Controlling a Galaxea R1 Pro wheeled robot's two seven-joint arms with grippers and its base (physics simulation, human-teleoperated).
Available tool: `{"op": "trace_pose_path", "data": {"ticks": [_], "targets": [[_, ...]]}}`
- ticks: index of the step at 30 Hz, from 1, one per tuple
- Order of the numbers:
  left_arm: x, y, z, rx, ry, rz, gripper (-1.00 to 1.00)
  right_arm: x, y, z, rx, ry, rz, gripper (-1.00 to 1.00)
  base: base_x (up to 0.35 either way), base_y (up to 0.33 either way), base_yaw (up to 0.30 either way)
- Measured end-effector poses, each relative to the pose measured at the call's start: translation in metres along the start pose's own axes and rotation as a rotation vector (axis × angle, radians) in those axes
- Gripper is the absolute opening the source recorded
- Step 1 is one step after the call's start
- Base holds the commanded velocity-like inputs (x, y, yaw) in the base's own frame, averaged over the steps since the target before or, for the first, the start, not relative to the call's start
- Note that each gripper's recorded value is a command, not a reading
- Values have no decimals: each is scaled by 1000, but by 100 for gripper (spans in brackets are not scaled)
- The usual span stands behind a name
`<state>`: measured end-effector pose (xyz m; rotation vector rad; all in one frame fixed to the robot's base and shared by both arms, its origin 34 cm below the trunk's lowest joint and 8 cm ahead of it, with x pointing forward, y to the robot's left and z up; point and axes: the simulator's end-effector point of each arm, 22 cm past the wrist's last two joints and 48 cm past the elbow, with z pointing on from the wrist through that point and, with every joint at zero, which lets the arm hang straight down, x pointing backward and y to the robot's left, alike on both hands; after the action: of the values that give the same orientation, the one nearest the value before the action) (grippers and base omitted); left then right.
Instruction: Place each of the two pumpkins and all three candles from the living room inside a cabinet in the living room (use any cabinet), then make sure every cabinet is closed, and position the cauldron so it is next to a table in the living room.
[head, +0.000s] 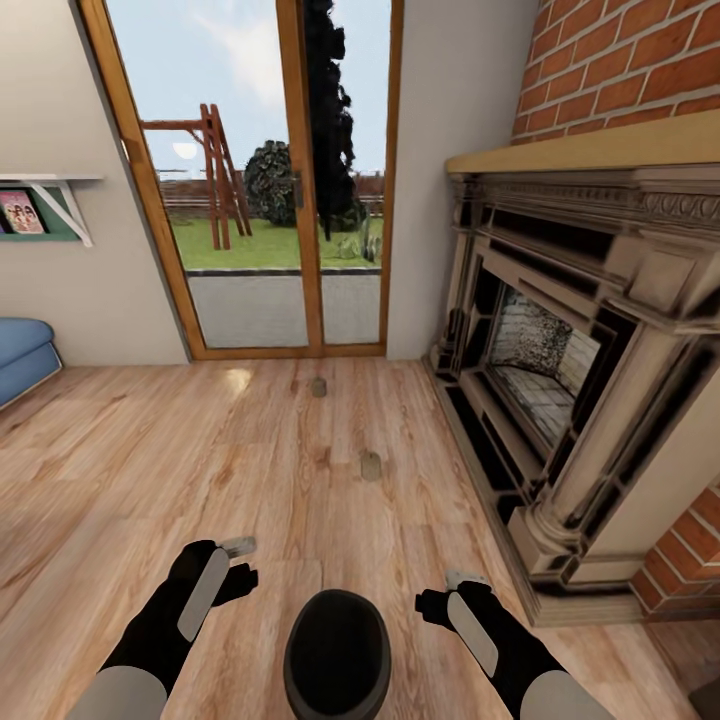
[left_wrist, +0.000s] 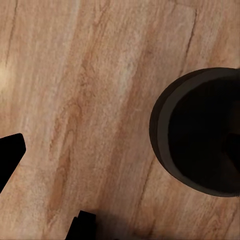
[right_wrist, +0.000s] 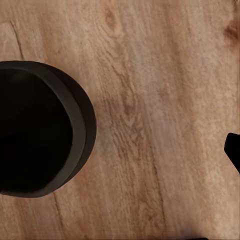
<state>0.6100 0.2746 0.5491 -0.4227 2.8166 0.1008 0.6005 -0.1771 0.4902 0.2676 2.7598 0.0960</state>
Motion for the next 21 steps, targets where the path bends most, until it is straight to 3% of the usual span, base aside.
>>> {"op": "trace_pose_path", "data": {"ticks": [14, 21], "targets": [[6, -1, 3, -1, 14, 3, 100, 0, 3, 0, -8, -1, -1, 100, 68, -20, 0], [2, -2, 4, 4, -4, -14, 100, 5, 31, -2, -96, 5, -29, 100, 11, 0, 0]]}}
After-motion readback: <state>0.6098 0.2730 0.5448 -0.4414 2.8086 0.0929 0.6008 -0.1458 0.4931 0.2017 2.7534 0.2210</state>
